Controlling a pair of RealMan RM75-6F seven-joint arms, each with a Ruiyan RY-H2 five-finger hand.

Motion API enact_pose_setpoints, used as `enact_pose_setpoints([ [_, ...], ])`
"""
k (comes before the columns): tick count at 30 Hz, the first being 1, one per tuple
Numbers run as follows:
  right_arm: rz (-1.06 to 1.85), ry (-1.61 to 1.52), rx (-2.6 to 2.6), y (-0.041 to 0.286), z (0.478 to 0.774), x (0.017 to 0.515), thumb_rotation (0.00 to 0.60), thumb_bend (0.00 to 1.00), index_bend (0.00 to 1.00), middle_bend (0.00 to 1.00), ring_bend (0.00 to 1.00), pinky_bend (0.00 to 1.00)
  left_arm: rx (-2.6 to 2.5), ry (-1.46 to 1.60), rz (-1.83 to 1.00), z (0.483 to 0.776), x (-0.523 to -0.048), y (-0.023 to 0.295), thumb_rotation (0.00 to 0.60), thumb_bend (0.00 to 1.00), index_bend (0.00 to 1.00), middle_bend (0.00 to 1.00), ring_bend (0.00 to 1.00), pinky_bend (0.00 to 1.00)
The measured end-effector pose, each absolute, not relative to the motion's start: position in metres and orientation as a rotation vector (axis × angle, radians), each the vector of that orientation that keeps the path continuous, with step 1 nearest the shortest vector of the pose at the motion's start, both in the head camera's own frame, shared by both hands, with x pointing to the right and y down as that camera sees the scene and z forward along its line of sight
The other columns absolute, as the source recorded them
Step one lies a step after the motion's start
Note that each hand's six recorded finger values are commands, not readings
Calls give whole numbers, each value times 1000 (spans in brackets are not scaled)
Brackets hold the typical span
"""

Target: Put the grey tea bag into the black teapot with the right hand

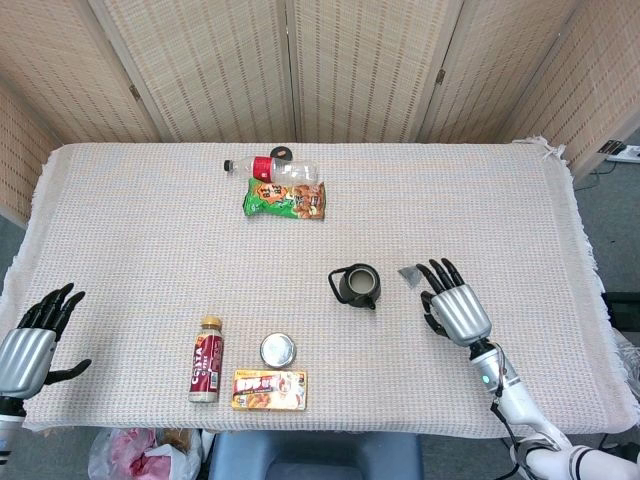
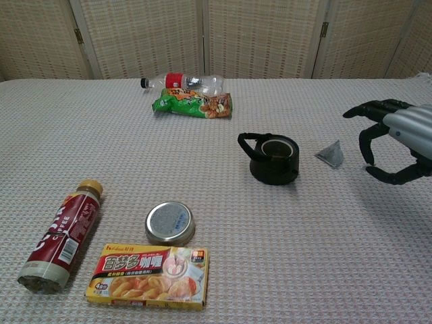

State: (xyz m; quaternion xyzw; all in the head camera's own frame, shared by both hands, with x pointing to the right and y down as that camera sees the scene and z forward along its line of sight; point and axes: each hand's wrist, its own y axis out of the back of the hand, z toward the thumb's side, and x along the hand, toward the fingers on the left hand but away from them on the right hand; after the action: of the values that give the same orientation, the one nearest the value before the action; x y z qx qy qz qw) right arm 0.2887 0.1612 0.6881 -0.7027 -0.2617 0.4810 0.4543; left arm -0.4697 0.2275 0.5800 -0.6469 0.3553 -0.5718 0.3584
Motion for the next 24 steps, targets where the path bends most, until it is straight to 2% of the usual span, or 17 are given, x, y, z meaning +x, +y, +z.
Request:
enact_pose_setpoints([
  [14, 1065, -809, -1665, 94, 611, 249, 600, 381, 672, 98, 0, 0, -1674, 921, -1513, 586, -474, 223, 600, 193, 0, 0, 0, 177],
  [24, 992, -859, -1674, 74, 587, 218, 600, 381, 672, 98, 0, 0, -1661, 963, -1533, 583, -483, 218, 600, 192, 0, 0, 0, 177],
])
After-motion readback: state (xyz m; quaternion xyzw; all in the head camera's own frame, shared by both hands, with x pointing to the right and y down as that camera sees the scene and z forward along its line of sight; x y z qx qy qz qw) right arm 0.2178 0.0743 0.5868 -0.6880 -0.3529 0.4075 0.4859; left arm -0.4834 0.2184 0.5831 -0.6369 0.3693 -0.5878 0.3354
